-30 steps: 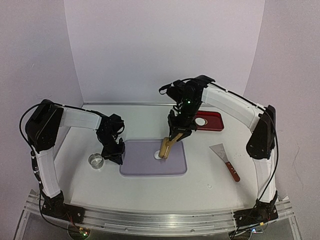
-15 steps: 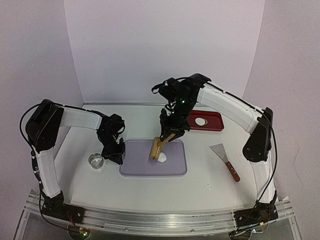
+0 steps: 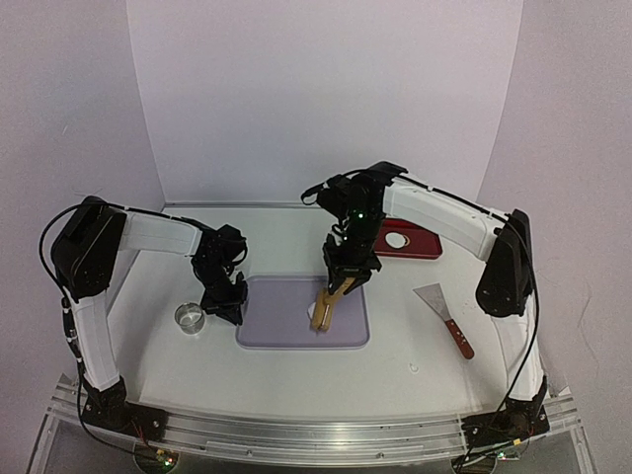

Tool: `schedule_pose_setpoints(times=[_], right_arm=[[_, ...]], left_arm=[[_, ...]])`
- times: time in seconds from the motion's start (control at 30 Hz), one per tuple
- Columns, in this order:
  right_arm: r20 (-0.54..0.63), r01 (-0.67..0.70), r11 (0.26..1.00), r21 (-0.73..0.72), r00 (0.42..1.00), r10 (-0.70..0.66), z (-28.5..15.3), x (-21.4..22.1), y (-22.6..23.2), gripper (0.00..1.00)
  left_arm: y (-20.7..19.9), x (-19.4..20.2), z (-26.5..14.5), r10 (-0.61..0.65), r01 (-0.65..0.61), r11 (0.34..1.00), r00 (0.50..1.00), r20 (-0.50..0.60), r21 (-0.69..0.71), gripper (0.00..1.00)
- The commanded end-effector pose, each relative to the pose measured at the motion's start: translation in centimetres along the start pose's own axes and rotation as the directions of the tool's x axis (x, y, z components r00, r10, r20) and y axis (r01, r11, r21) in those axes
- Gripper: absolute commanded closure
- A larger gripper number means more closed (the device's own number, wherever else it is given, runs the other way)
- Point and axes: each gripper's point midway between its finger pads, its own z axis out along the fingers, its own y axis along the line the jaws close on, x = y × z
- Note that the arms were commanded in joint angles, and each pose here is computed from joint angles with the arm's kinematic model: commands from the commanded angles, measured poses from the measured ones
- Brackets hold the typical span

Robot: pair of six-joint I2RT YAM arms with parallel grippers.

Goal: Roll out the dumpling wrappers from the dough

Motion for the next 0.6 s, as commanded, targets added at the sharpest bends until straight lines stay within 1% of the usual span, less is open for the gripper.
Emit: schedule_pose_setpoints(times=[0.0,0.17,0.37,0.57], right_arm=[[-0.155,-0.021,0.988,0.151,0.987,0.045,0.8,3.6,-4.0,1.0],[-0.164,-0.022,0.988,0.154,0.985,0.047,1.5,3.1,-4.8,1.0],[-0.159,-0.013,0.992,0.123,0.987,0.032,1.4,2.3,-4.1,1.0],[-0.144,0.011,0.991,0.137,0.99,0.009,-2.6,3.8,-4.5,1.0]], left_arm=[[0.6,-0.5,0.3,0.019,-0.018,0.998,1.0,0.013,-0.056,1.0],[0.5,-0.6,0.3,0.019,-0.019,0.998,1.0,0.009,-0.061,1.0],[0.3,-0.7,0.5,0.014,-0.014,0.998,1.0,0.0,-0.064,1.0],[0.3,-0.5,0.6,0.004,-0.005,0.998,1.0,-0.009,-0.07,1.0]])
